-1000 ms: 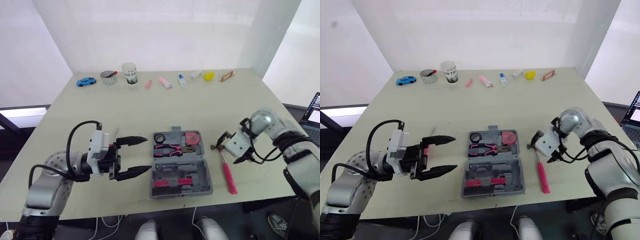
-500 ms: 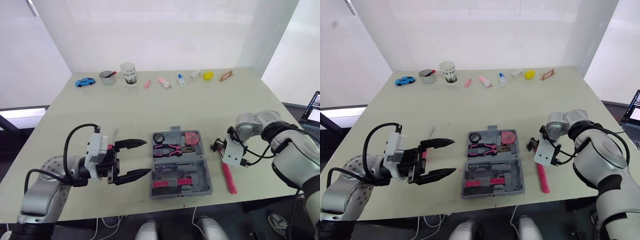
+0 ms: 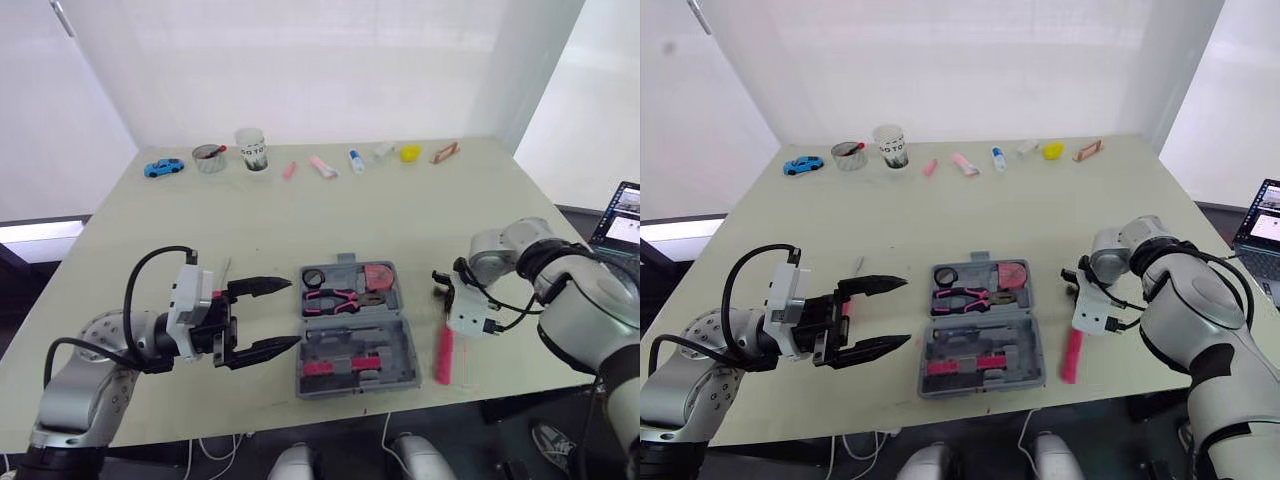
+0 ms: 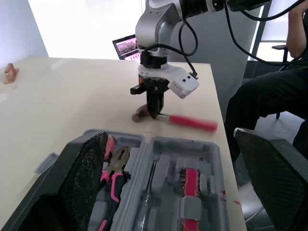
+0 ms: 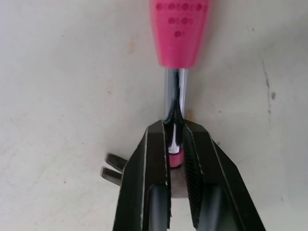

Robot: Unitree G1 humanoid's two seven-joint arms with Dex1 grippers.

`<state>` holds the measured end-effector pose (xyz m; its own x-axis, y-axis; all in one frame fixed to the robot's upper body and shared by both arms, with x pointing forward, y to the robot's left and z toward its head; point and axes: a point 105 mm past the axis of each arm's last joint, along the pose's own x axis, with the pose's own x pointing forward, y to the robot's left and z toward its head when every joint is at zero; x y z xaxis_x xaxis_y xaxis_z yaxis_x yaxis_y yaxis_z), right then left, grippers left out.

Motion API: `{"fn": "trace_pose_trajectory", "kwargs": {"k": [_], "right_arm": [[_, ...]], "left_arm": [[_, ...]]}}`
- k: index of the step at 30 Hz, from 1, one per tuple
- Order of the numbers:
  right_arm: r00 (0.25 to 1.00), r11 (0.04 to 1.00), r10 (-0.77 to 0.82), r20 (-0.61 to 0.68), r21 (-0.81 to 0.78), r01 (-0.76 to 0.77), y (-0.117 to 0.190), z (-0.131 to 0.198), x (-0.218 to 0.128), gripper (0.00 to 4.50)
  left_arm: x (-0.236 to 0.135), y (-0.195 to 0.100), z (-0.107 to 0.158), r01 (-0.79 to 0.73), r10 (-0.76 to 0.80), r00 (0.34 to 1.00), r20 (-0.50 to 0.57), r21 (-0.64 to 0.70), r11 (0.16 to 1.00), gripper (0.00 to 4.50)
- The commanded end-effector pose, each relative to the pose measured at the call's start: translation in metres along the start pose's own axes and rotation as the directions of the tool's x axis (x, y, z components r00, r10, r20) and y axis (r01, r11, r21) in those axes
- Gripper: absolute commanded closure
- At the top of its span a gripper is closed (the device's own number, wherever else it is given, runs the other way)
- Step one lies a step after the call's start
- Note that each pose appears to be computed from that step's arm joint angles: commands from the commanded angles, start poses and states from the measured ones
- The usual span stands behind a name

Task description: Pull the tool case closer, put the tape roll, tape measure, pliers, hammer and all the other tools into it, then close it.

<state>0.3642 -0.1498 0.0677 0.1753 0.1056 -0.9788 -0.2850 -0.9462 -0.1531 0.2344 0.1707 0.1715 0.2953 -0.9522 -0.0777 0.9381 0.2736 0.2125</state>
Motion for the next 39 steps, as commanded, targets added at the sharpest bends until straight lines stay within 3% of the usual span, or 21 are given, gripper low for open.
{"fn": "trace_pose_trajectory", "kwargs": {"k": [1, 11, 19, 27, 36, 39], "right_arm": [[0.999, 1.000, -0.008, 0.039, 0.004, 0.008, -0.002, 0.007, 0.003, 4.46], [0.991, 0.997, 0.015, 0.135, 0.072, -0.025, 0.031, 0.009, -0.028, 4.46], [0.980, 0.940, -0.138, 0.142, 0.332, 0.084, 0.038, -0.005, -0.057, 4.46], [0.927, 0.851, -0.347, 0.146, 0.465, 0.245, 0.030, -0.003, -0.070, 4.46], [0.848, 0.453, -0.530, 0.011, 0.849, 0.272, 0.038, -0.006, -0.078, 4.46], [0.807, 0.225, -0.588, -0.046, 0.950, 0.218, 0.040, 0.005, -0.074, 4.46]], "left_arm": [[0.002, -0.001, 0.008, 0.020, -0.020, 1.000, 0.019, 0.032, 0.999, 0.00], [0.006, 0.000, 0.009, 0.033, -0.034, 0.999, 0.031, 0.030, 0.999, 0.00], [0.007, 0.000, 0.007, 0.044, -0.045, 0.998, 0.038, 0.020, 0.999, 0.00], [0.011, 0.000, 0.005, 0.066, -0.066, 0.997, 0.044, 0.012, 0.998, 0.00], [0.010, -0.001, 0.004, 0.073, -0.074, 0.996, 0.043, 0.009, 0.997, 0.00], [0.012, -0.001, 0.006, 0.077, -0.077, 0.995, 0.061, 0.009, 0.997, 0.00]]}}
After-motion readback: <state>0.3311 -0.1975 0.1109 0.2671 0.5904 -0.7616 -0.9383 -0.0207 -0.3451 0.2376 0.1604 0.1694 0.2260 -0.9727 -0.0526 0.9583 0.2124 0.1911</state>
